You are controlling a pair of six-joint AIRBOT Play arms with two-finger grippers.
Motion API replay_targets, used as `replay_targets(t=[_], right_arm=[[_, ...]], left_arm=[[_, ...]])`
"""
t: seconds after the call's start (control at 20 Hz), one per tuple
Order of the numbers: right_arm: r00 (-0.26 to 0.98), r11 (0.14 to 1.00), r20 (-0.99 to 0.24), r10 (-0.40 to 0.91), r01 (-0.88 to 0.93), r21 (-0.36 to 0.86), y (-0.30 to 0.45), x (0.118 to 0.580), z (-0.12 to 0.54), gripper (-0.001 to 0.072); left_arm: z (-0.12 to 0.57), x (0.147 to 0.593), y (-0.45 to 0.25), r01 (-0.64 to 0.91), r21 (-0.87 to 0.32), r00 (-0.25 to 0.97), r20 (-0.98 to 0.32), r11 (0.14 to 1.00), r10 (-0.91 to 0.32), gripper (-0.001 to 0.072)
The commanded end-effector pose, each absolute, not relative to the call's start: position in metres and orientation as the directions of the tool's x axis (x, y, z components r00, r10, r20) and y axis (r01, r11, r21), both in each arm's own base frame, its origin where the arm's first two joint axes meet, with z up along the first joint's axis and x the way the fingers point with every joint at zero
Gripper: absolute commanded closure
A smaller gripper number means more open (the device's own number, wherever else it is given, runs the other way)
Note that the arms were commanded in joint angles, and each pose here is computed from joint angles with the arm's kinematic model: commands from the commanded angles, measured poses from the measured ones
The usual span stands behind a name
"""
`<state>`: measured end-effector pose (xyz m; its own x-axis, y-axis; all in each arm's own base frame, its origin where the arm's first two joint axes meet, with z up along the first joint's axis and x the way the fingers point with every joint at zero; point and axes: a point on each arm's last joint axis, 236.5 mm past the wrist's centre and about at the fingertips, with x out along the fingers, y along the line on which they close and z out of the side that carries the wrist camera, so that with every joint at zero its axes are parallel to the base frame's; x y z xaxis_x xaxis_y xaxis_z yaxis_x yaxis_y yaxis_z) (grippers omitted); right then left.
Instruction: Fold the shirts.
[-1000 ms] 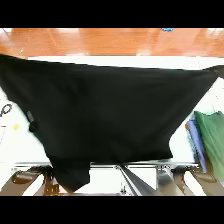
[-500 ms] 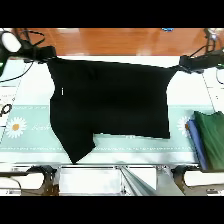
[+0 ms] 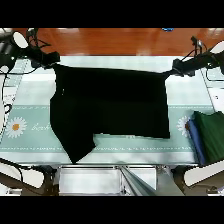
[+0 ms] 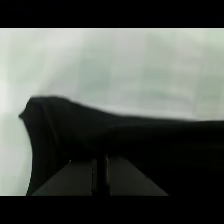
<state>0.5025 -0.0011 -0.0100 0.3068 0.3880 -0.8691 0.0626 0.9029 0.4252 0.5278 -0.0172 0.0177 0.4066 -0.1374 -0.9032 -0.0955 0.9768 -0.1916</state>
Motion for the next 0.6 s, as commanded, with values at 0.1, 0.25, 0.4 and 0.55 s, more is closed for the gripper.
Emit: replay_targets(t=[0.1, 0.25, 0.4, 0.55], right_arm=[[0.075, 0.915, -0.920, 0.383, 0.102, 0.390, -0.001, 0.426, -0.041, 0.0686], [0.011, 0.910, -0.915, 0.403, 0.101, 0.402, 0.009, 0.398, -0.062, 0.0686], [0.011, 0.907, -0.913, 0.409, 0.109, 0.407, 0.015, 0.395, -0.073, 0.0686], [0.027, 0.900, -0.907, 0.421, 0.115, 0.421, 0.018, 0.398, -0.073, 0.0686]], left_arm=[[-0.020, 0.453, -0.019, -0.013, -0.180, 0.099, -0.979, 0.984, -0.178, 0.0689], [-0.049, 0.419, -0.028, 0.006, -0.217, -0.031, -0.976, 0.976, -0.216, 0.0689], [-0.068, 0.401, -0.023, -0.022, -0.220, -0.087, -0.971, 0.975, -0.221, 0.0689], [-0.076, 0.398, -0.019, -0.045, -0.220, -0.087, -0.971, 0.974, -0.224, 0.0689]])
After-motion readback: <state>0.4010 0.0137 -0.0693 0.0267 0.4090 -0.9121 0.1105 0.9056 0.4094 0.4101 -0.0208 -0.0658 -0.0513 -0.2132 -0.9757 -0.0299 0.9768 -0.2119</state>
